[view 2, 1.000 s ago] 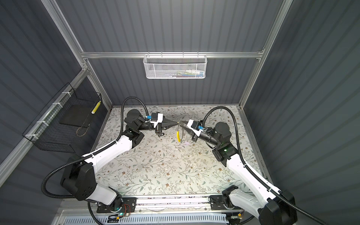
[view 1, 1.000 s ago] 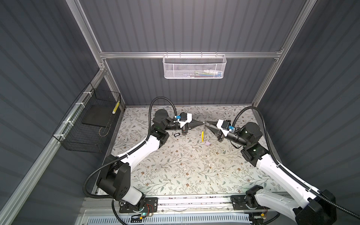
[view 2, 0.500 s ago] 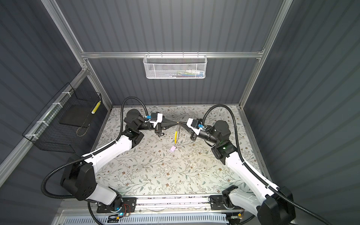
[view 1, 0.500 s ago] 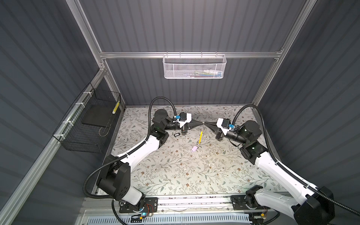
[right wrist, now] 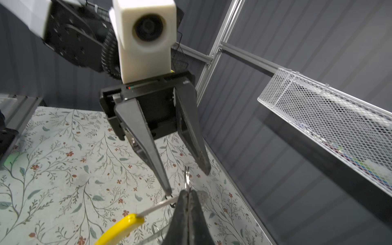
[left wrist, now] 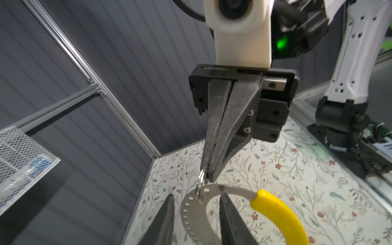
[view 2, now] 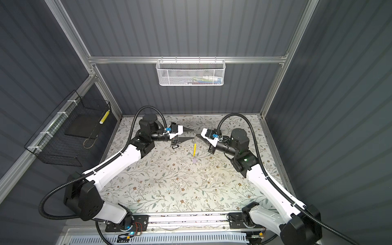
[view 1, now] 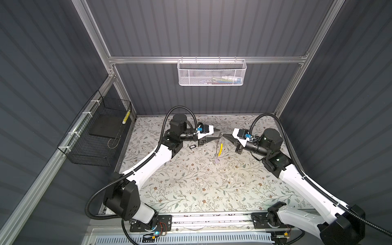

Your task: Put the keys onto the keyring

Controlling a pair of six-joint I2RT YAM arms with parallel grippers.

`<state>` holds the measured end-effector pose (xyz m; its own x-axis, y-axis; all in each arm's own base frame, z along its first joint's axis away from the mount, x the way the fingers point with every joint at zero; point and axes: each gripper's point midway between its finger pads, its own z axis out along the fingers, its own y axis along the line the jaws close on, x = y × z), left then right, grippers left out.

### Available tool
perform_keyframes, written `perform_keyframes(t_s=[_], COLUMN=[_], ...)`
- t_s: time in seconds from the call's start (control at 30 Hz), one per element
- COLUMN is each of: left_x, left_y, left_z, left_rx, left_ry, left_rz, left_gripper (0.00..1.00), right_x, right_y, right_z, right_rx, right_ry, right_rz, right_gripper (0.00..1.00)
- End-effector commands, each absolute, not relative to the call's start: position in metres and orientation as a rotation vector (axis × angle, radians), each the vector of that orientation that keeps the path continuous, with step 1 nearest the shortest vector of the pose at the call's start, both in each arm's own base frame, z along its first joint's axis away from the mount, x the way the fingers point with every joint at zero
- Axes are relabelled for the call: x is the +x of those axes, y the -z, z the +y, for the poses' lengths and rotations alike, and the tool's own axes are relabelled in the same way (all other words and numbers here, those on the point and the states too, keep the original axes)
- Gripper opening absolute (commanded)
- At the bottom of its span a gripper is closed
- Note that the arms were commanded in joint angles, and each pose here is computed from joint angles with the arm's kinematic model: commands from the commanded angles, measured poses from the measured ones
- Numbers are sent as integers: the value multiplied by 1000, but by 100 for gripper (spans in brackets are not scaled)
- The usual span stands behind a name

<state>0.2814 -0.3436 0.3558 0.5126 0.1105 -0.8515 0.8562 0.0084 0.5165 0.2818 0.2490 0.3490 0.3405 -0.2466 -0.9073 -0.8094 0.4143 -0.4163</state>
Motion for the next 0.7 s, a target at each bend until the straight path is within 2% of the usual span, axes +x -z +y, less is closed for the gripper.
perform_keyframes(t_s=[0.0, 0.4, 0.5, 0.67], left_x=[280, 285, 288, 289], left_y=[-354, -342, -358, -353], left_z=[-337, -355, -358, -360], left_rx=[1563, 1630, 1611, 1627], left_ry=[528, 438, 411, 410], left_rz=[901, 917, 893, 906], left_gripper=[36, 33, 32, 24], right_x=[285, 289, 288, 287], right_y=[-348, -340, -337, -338], right_z=[240, 245, 246, 248], right_rx=[-1162, -1215, -1222, -1224], right_ry=[-384, -334, -336, -335], right_rz=[1276, 1357, 1363, 1359], right_gripper=[0, 0, 0, 0])
